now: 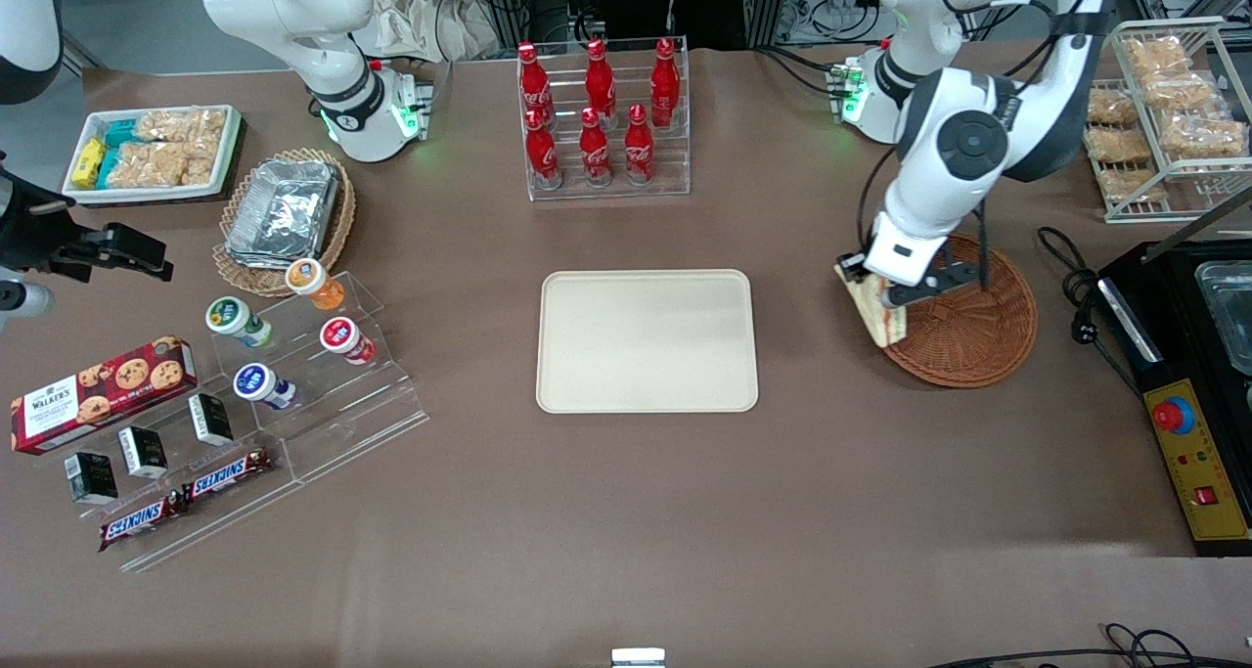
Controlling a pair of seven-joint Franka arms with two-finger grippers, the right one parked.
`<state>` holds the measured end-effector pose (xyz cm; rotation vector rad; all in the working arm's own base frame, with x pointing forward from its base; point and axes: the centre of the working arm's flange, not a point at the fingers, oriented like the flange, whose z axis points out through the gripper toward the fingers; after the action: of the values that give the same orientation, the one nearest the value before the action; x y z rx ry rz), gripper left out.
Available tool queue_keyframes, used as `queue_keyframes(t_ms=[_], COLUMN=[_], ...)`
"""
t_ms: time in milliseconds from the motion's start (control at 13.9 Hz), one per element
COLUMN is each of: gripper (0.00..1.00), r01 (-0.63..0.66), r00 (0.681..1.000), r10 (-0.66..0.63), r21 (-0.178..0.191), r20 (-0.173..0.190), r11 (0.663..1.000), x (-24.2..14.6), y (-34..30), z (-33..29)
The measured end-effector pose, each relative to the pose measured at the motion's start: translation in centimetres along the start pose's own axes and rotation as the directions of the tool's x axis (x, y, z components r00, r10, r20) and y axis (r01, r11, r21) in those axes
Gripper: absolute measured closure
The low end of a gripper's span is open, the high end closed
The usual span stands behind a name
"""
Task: Place sandwich from basket to tray
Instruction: 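Carry the sandwich with the left gripper over the cream tray and lower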
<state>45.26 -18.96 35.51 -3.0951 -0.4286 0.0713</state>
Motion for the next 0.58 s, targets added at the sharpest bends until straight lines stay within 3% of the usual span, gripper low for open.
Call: queue_keyframes(t_ms=[144, 360, 576], gripper=[0.61, 0.61, 0.61], r01=[-0.045, -0.083, -0.141], r00=[0.999, 0.996, 0.989], r10=[0.045, 0.085, 0.144], r21=[-0.029, -0.076, -0.071], r20=[-0.001, 0.028, 0.038], r11=[0.999, 0.994, 0.988], x=[-0.3, -1.0, -1.5], y=[3.3, 9.0, 12.5], z=[-0.6, -0.4, 1.0])
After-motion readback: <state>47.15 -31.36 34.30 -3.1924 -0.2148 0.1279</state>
